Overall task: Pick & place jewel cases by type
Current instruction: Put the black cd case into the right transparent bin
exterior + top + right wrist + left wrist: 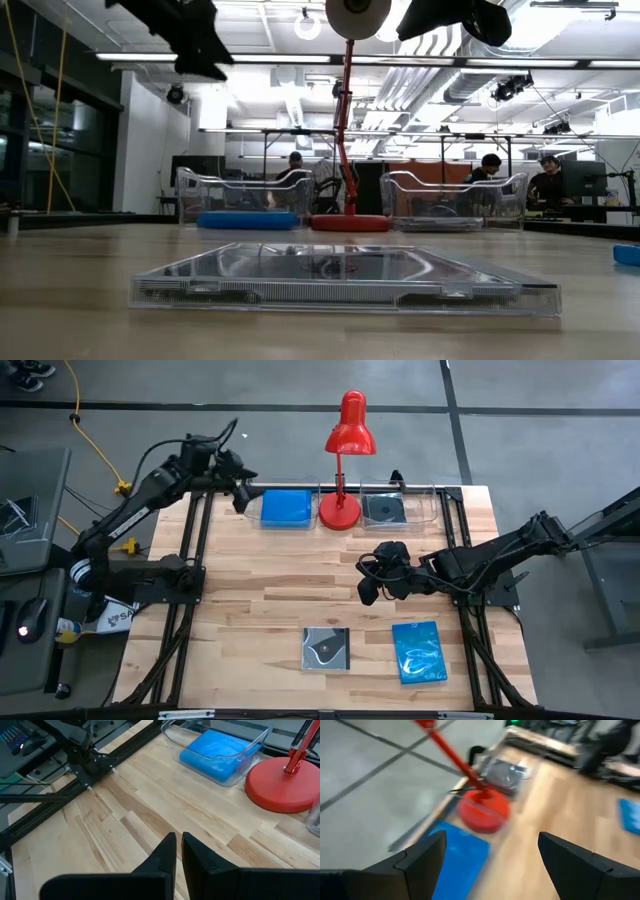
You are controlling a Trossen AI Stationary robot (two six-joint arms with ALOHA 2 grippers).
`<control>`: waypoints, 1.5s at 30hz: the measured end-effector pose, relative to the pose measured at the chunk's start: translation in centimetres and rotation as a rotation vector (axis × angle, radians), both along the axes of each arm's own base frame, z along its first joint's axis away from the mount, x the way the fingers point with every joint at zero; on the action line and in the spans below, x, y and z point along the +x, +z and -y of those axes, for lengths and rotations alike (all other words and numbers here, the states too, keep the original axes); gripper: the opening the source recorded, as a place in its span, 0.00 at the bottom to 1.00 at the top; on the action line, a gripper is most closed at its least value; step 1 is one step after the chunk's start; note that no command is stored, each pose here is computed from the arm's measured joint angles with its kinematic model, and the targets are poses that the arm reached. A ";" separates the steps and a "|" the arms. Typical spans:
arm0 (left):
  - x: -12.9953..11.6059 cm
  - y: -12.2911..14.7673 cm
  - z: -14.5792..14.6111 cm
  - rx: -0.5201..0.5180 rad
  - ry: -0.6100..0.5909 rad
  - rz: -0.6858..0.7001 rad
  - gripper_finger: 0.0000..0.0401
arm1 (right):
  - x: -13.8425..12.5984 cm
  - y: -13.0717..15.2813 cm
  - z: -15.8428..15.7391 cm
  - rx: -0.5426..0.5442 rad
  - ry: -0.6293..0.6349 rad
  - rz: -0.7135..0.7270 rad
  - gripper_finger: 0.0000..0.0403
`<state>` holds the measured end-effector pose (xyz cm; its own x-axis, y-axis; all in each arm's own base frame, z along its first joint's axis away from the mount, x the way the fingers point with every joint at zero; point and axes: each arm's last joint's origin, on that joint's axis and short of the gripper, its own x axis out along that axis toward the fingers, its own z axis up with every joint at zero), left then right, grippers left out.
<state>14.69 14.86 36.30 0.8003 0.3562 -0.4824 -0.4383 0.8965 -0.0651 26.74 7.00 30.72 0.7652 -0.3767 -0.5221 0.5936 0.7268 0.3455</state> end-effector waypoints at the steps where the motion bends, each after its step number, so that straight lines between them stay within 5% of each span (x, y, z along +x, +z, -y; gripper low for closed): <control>1: -0.1 0.2 0.7 -0.008 -0.024 0.011 0.78 | 0.0 0.0 0.0 0.003 0.002 -0.003 0.03; 8: 0.3 0.7 5.9 -0.103 -0.157 -0.002 0.78 | -0.6 -0.8 0.0 0.150 -0.029 -0.061 0.03; 17: 1.0 0.2 11.5 -0.148 -0.189 -0.052 0.78 | -2.0 -1.8 -1.4 0.383 -0.081 -0.160 0.03; 22: 1.9 -2.4 14.1 -0.249 -0.189 -0.099 0.78 | -2.6 -1.9 -2.5 0.448 -0.080 -0.181 0.03; 31: 3.9 -8.2 20.0 -0.495 -0.162 0.086 0.78 | -3.9 -3.8 -4.6 0.473 -0.086 -0.379 0.03; 40: 3.9 -13.2 26.0 -0.768 0.013 0.014 0.78 | -2.3 -7.8 -7.7 0.481 -0.048 -0.525 0.03; 45: 4.8 -15.4 28.2 -0.806 0.019 -0.043 0.78 | -1.3 -8.8 -8.9 0.529 -0.086 -0.454 0.03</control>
